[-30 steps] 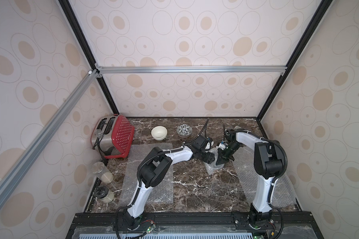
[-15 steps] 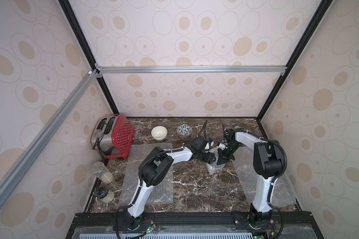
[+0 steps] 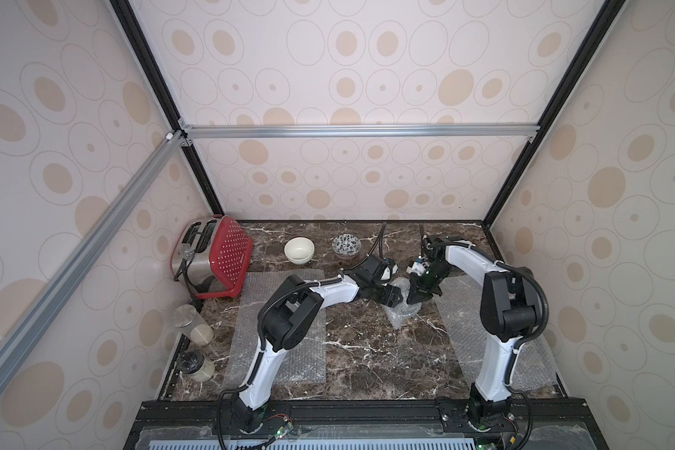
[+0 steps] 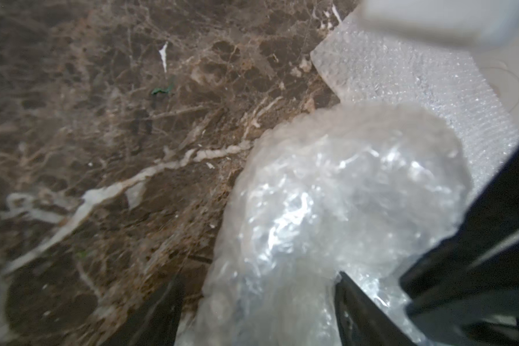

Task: Wrap bowls in bubble wrap
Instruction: Stick the tape on the bubble wrap, then move the bubble-wrapped bowl to the center of the board.

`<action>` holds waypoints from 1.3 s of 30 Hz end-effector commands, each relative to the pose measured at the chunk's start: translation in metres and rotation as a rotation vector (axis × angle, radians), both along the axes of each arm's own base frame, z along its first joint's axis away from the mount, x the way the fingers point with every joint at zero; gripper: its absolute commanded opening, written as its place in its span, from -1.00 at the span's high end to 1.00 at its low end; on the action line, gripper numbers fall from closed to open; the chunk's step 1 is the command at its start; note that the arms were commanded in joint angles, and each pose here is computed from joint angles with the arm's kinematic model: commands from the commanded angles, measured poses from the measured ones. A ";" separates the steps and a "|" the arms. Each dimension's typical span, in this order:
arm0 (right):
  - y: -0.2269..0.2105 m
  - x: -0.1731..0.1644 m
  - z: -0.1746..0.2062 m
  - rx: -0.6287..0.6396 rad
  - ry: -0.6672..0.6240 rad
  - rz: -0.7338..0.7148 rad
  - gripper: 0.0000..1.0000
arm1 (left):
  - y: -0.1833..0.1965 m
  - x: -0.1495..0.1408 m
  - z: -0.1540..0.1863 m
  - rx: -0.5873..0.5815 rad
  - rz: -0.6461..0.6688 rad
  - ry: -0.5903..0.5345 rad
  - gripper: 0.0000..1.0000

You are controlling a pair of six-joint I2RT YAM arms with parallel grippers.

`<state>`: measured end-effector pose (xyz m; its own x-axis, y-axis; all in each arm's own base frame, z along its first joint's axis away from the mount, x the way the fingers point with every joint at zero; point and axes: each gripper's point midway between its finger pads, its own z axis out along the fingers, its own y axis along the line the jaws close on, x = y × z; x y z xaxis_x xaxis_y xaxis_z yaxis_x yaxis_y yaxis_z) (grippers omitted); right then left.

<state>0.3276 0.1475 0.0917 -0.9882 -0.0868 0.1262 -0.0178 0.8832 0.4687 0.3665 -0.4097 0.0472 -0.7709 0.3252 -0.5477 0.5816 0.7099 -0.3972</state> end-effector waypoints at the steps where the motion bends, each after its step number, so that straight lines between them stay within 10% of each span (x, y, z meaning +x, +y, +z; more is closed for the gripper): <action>1: 0.003 0.006 0.041 0.029 -0.099 -0.004 0.70 | 0.025 0.007 0.008 0.102 0.047 -0.015 -0.61; 11: -0.007 -0.007 0.039 0.002 -0.130 -0.033 0.58 | 0.027 0.008 0.064 0.065 0.048 -0.085 -0.98; 21: -0.018 -0.011 0.030 -0.007 -0.150 -0.101 0.54 | 0.055 0.003 0.101 0.004 0.123 -0.136 -0.93; 39: -0.011 -0.021 -0.008 0.126 -0.142 -0.261 0.24 | 0.046 -0.048 0.034 -0.238 0.163 0.176 -0.92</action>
<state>0.2973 0.1303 0.0741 -0.9889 0.1433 0.0388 0.1418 0.8340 0.5332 0.3102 -0.3471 0.0661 -0.8875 0.1413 -0.4386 0.3923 0.7312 -0.5581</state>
